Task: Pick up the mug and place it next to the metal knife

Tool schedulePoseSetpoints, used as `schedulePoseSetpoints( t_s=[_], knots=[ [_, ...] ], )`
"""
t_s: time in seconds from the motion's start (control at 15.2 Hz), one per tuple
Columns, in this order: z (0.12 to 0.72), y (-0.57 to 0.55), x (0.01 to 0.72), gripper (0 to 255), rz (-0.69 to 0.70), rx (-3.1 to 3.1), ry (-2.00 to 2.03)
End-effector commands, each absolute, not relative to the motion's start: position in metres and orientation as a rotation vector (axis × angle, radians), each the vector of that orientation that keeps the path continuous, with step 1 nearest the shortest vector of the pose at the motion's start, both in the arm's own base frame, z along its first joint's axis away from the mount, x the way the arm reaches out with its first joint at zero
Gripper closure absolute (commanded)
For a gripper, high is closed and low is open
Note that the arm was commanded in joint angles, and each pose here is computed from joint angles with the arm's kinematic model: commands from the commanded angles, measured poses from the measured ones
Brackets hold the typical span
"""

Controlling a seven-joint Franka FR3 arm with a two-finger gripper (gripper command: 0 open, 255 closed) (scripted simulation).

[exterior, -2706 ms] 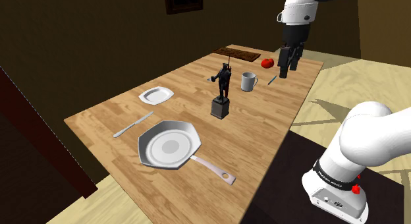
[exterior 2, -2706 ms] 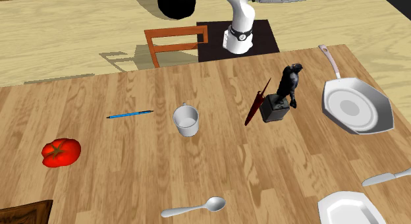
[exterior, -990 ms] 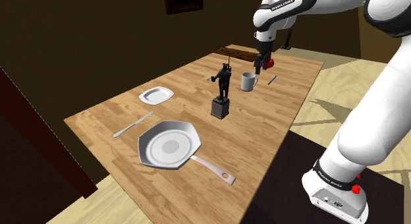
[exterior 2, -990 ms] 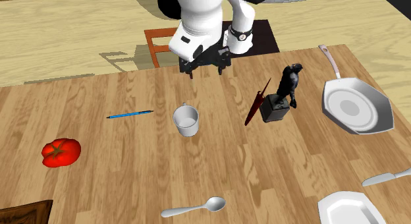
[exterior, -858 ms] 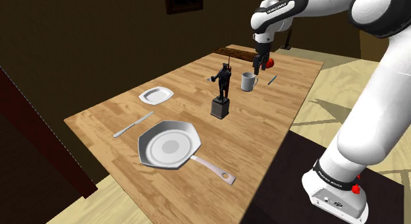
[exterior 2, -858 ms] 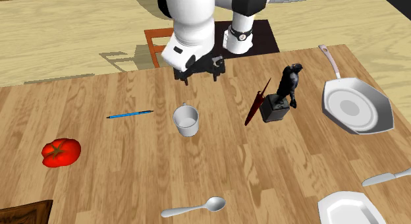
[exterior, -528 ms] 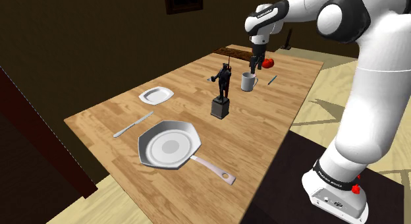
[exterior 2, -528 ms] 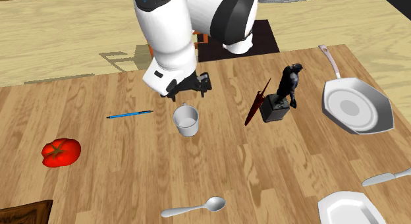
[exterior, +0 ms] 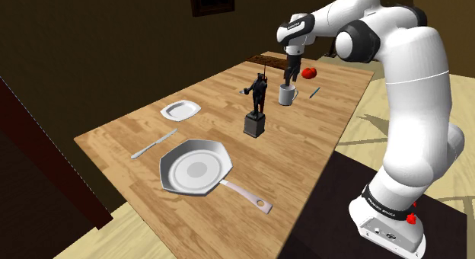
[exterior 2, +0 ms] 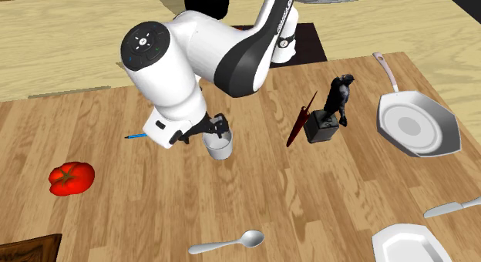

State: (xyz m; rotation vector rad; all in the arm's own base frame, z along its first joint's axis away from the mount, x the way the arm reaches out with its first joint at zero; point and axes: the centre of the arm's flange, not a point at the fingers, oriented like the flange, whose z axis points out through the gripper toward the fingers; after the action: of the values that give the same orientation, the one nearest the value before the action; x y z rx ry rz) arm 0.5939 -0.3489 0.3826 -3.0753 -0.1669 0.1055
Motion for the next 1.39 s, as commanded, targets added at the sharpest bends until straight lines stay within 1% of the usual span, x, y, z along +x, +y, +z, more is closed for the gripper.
schedulePoseSetpoints(
  t_s=[0.0, 0.26, 0.79, 0.86, 1.32],
  knots=[
    [0.373, -0.350, 0.595, 0, 0.104, -3.075, -0.169],
    [0.349, -0.348, 0.593, 0, 0.104, -3.075, -0.169],
    [0.349, -0.348, 0.593, 0, 0.104, -3.075, -0.169],
    [0.349, -0.348, 0.593, 255, 0.104, -3.075, -0.169],
    [0.349, -0.348, 0.593, 255, 0.104, -3.075, -0.169]
  ],
)
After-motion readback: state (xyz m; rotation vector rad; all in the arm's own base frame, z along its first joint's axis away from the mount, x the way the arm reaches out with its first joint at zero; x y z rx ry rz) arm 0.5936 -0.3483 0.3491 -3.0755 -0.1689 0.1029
